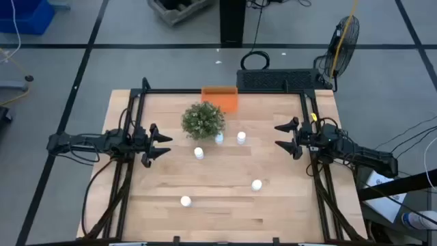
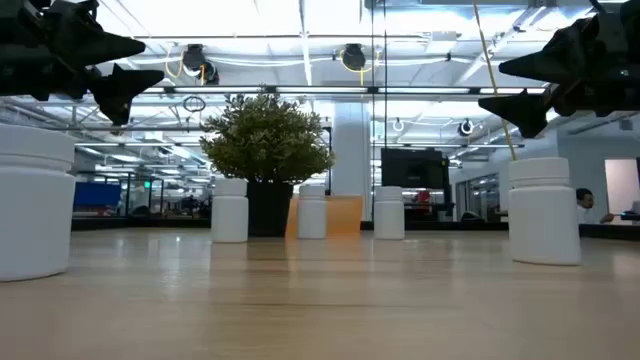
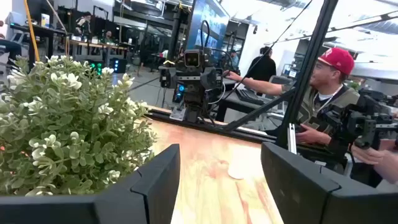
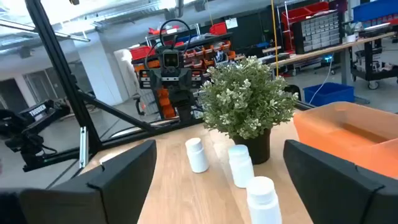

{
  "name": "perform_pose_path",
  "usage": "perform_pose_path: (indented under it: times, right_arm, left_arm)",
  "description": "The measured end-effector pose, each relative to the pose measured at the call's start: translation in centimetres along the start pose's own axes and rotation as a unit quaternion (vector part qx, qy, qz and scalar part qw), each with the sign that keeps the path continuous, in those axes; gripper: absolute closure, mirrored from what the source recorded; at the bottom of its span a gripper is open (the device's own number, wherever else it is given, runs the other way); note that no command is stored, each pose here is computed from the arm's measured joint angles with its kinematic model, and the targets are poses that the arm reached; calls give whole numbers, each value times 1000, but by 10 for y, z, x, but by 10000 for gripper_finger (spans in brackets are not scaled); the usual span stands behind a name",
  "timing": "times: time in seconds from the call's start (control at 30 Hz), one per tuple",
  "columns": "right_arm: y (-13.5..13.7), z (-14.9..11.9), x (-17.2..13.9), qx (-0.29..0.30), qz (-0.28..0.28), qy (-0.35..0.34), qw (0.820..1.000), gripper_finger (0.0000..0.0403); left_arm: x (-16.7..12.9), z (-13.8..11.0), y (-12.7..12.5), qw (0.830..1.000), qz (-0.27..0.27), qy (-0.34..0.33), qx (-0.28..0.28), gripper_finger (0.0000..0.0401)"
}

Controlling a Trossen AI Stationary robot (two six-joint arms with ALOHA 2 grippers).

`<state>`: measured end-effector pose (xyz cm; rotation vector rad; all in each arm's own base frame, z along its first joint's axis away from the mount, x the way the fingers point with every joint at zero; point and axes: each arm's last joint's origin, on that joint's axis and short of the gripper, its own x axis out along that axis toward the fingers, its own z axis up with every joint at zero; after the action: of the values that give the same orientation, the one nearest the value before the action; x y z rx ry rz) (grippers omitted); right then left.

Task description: Pick and place pill bottles into a basket

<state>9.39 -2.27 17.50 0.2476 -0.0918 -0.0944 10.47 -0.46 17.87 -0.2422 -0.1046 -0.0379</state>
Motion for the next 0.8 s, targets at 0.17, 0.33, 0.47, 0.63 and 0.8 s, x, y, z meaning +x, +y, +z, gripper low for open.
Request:
perform_pose_path:
  times: [0.17,0.33,0.47,0.63,0.8]
  right_arm:
    - [0,0,0,-25,0,0,1000,57]
    - [0,0,0,-73,-4,-1,997,57]
    - [0,0,0,-80,-4,-1,997,57]
    - [0,0,0,-79,-2,0,997,57]
    - [0,0,0,-78,-2,0,997,57]
  left_arm:
    - [0,0,0,1000,-1,1,4,171]
    - [0,0,0,999,-1,0,52,171]
    - [0,0,0,997,-1,0,76,171]
    - [0,0,0,997,-1,0,77,171]
    - [0,0,0,998,-1,0,65,171]
